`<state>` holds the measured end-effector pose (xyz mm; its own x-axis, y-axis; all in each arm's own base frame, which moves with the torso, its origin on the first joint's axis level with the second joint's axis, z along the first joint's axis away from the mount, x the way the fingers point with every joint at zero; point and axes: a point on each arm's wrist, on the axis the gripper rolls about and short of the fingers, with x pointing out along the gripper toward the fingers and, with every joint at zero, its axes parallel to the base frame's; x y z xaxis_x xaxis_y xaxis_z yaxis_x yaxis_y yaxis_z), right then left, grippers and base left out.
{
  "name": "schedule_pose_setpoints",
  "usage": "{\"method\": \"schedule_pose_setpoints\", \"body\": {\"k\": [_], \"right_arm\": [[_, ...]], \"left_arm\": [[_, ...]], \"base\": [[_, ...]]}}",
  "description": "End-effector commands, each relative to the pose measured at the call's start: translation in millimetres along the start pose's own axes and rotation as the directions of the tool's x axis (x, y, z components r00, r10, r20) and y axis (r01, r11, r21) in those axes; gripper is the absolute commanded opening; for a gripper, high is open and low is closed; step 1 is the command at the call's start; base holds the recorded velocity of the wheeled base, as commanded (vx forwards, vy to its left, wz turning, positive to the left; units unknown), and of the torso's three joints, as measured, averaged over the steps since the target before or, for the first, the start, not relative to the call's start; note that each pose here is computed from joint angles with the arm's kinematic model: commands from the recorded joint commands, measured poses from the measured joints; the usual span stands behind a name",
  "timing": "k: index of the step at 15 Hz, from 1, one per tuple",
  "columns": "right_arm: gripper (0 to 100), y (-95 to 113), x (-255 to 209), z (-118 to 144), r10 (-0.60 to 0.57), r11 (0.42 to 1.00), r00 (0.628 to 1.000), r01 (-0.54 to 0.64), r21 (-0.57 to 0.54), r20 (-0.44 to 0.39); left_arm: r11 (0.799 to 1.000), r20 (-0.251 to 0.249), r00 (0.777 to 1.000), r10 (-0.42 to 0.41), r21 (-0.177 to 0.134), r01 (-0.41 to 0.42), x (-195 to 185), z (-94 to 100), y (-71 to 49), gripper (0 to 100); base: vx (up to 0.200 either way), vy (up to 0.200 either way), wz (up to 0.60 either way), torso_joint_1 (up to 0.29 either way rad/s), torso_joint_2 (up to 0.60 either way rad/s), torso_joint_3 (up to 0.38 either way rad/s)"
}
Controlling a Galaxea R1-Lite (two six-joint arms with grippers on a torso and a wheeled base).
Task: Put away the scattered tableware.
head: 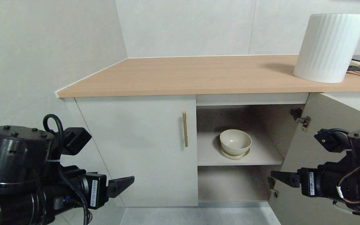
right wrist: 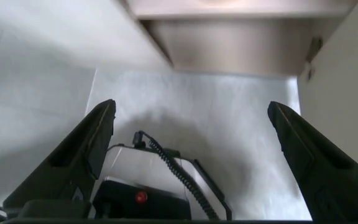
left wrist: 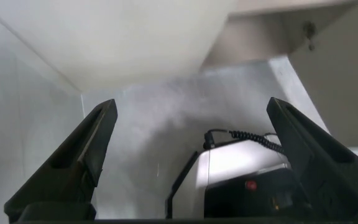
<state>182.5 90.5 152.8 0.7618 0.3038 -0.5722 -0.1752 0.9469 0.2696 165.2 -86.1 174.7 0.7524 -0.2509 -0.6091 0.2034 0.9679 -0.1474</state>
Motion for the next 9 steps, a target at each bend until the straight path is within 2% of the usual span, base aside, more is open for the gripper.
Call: {"method": "schedule_pose_setpoints", "body": {"k": [1,8,9], "right_arm": [[100,0.4,0.8,-1.2,0.000,1.000,1.000,0.000,-0.002,-0.006],[100,1.0,0.8,-2.4,0.003,1.000,1.000,-0.003,-0.005,-0.010],[100,1.0,0.4,-2.3,0.003,1.000,1.000,-0.003,-0.005,-0.009]], "left_arm": [[1.000,-0.004,1.000,-0.001,0.001,0.001,0.8,-0.5,-0.3,100],[1.000,-0.003,1.000,0.001,0.004,-0.001,0.5,-0.8,-0.2,100],[1.000,-0.003,1.000,0.001,0.004,-0.001,0.5,-0.8,-0.2,100]], "base": [[-0.200,0.000,0.00,0.002,0.00,0.002],[-0.200,0.000,0.00,0.001,0.00,0.002],[0.000,0.000,0.00,0.000,0.00,0.000]]}}
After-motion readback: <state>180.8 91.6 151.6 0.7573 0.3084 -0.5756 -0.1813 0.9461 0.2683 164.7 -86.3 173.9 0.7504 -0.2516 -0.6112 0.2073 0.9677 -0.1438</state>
